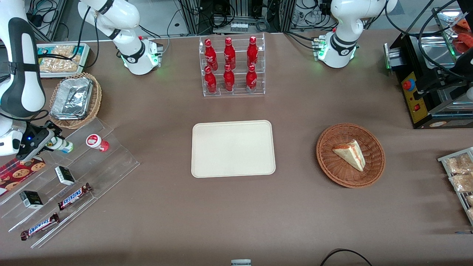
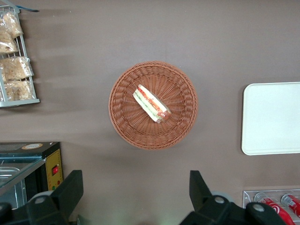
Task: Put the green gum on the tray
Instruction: 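Lift the green gum tub and carry it over the cream tray, then lower the gum tub onto the tray and open the right gripper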
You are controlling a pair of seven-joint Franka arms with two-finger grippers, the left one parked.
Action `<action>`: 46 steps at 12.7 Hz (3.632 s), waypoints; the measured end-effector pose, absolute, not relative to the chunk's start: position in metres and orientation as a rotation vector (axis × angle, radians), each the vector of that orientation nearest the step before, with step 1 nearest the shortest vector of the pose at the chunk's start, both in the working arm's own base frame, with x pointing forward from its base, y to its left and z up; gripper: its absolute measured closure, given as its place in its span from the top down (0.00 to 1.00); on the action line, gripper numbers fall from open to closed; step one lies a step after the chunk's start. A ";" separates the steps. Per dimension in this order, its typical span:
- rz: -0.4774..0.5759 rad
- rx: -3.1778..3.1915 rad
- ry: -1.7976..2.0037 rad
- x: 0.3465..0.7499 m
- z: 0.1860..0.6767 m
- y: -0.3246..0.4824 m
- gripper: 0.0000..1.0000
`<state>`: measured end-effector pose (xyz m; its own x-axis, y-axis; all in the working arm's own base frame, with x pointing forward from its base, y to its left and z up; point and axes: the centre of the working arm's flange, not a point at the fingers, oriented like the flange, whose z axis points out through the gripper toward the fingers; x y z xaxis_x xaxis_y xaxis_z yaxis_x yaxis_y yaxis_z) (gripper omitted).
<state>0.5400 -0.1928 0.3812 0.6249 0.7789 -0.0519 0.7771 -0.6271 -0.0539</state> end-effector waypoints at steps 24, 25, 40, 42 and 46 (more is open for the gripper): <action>0.157 -3.093 -0.358 0.550 0.380 0.345 0.59; 0.123 -3.094 -0.324 0.547 0.369 0.363 0.59; 0.013 -3.107 -0.113 0.539 0.243 0.469 0.59; 0.015 -3.109 -0.112 0.539 0.239 0.469 0.59; 0.006 -3.106 -0.111 0.540 0.233 0.469 0.59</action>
